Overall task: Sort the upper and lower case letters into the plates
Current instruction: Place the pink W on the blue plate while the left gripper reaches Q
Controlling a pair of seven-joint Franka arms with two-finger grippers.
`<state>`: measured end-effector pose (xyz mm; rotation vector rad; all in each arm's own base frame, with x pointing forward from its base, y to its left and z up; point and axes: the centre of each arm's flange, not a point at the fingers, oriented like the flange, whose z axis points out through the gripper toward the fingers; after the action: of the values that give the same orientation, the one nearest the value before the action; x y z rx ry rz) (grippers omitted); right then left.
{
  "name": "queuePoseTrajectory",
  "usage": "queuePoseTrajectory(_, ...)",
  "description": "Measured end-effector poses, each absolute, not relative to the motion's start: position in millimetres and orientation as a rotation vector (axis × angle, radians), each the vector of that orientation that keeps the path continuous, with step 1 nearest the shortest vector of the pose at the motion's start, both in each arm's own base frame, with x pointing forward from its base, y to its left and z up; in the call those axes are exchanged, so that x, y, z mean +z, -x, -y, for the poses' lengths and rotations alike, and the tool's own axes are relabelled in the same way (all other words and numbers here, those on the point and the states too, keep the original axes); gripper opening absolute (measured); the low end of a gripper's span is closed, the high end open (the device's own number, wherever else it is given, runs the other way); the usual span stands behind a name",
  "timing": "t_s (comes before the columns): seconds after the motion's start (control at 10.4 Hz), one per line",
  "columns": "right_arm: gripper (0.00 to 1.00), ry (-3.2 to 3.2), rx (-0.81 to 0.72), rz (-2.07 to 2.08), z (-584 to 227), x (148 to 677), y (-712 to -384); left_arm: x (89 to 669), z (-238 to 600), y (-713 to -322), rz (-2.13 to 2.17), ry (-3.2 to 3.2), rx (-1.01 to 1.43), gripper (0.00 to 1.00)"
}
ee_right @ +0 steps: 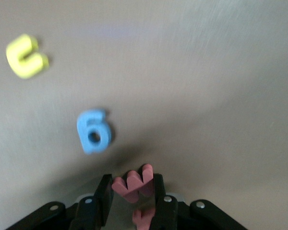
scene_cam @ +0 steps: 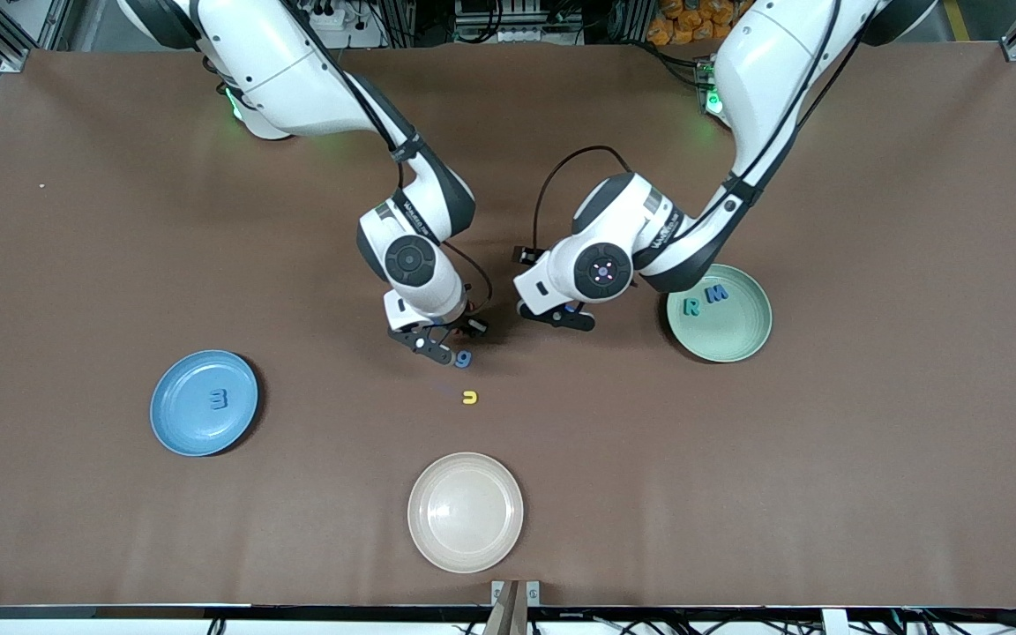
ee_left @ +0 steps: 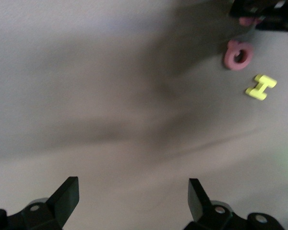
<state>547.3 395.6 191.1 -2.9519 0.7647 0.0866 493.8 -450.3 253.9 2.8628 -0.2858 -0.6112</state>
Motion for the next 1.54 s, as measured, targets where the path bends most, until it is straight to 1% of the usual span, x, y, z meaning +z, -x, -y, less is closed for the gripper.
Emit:
queuePoseTrajectory(0.19,0.39,2.971,0.085,-0.715,-326,226,-594,251,457,-497,0.275,-2.848,-0.554,1.00)
queuePoseTrajectory(0.29,0.39,2.983,0.089,-0.671,-279,243,-619,255,470,-495,0.287,-2.832,-0.477,1.00)
queuePoseTrajectory(0.39,0.39,2.999,0.093,-0.618,-234,255,-638,260,492,-488,0.332,-2.824,-0.364,1.00)
queuePoseTrajectory(0.58,0.39,3.090,0.088,-0.483,-154,266,-665,251,532,-464,0.503,-2.863,-0.132,1.00)
queuePoseTrajectory(0.87,0.39,3.254,0.049,-0.269,-61,268,-680,227,563,-433,0.821,-2.947,0.114,1.00)
queuePoseTrajectory(0.96,0.39,3.285,0.054,-0.205,-35,267,-682,225,568,-432,0.851,-2.942,0.162,1.00)
queuePoseTrajectory(1.16,0.40,3.298,0.077,-0.122,13,266,-683,213,573,-446,0.829,-2.910,0.229,1.00)
queuePoseTrajectory(1.35,0.43,3.297,0.090,-0.123,33,263,-682,188,583,-455,0.817,-2.897,0.245,1.00)
queuePoseTrajectory(1.44,0.57,3.295,0.092,-0.115,30,262,-682,175,587,-454,0.829,-2.894,0.257,1.00)
queuePoseTrajectory(1.54,0.67,3.293,0.093,-0.104,24,262,-682,165,592,-450,0.856,-2.897,0.277,1.00)
